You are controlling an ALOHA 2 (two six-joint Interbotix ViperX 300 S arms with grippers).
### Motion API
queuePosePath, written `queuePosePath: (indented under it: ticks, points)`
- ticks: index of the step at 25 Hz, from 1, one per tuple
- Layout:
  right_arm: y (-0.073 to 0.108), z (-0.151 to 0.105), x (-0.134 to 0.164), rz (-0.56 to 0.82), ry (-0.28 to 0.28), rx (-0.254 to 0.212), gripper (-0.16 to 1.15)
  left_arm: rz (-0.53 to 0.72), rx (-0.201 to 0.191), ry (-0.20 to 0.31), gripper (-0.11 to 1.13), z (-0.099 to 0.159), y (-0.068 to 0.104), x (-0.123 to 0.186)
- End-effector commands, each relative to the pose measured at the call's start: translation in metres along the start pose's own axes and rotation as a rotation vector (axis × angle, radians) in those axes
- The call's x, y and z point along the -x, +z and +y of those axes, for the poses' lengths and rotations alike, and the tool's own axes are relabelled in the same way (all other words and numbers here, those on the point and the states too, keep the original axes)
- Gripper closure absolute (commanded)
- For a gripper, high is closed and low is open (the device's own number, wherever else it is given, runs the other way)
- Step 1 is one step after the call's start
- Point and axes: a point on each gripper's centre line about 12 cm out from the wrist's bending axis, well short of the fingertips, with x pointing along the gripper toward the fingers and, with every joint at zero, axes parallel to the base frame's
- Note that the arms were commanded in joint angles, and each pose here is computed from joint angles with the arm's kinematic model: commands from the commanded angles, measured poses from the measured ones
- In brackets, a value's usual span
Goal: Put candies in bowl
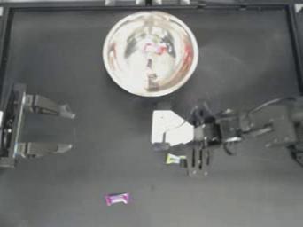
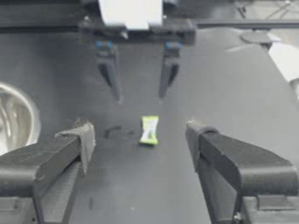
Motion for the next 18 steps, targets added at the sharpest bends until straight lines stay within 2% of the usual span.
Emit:
queuePosePath:
  ticks: [1, 18]
  points:
    - [0.008, 0.004, 0.001, -0.022, 0.0, 0.004, 0.02, -0.015, 0.004, 0.003, 0.07, 0.001, 0.005, -0.001]
    - [0.009, 0.001, -0.039, 0.004, -0.016, 0.012, 0.03, -0.015, 0.022, 0.004, 0.07, 0.001, 0.006, -0.001]
